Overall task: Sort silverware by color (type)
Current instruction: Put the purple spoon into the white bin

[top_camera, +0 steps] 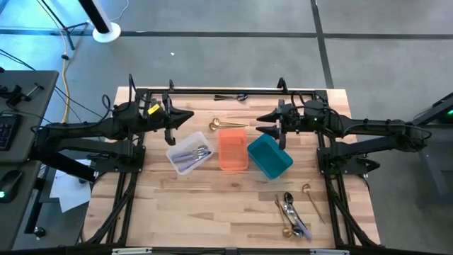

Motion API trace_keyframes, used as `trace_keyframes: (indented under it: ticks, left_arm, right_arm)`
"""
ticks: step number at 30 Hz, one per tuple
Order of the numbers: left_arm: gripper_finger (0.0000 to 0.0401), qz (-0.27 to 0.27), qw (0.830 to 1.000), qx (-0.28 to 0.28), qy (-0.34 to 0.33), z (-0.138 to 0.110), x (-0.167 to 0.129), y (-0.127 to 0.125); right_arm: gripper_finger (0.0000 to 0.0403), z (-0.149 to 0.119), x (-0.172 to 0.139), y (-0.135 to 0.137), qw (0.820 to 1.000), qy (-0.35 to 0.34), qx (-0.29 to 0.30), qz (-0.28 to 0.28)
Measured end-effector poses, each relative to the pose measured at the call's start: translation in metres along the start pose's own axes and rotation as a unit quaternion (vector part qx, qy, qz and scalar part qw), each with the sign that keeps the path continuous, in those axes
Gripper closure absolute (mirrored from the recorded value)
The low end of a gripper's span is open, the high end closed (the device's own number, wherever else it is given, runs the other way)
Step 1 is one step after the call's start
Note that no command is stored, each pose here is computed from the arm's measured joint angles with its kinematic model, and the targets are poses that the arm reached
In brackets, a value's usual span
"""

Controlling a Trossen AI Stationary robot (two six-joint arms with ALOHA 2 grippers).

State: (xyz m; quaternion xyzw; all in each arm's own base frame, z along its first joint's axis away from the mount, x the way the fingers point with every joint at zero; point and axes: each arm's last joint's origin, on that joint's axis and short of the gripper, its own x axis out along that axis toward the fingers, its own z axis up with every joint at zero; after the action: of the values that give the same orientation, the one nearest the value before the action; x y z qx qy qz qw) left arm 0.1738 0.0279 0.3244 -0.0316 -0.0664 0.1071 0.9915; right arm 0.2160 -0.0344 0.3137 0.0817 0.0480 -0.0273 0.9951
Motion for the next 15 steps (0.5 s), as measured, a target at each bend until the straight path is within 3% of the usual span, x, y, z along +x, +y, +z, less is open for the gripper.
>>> trace_keyframes:
  ticks: [8, 15]
  left_arm:
    - [0.0401, 0.000, 1.000, -0.004, 0.000, -0.0001, 0.0000, 0.0000]
    - [0.0401, -0.019, 1.000, -0.008, 0.002, -0.0002, 0.0000, -0.0011]
  right_arm:
    - [0.0389, 0.0001, 0.0000, 0.0003, 1.000, 0.000, -0.001, 0.006]
    - [0.0398, 0.0005, -0.0002, 0.0028, 0.998, 0.001, -0.029, 0.047]
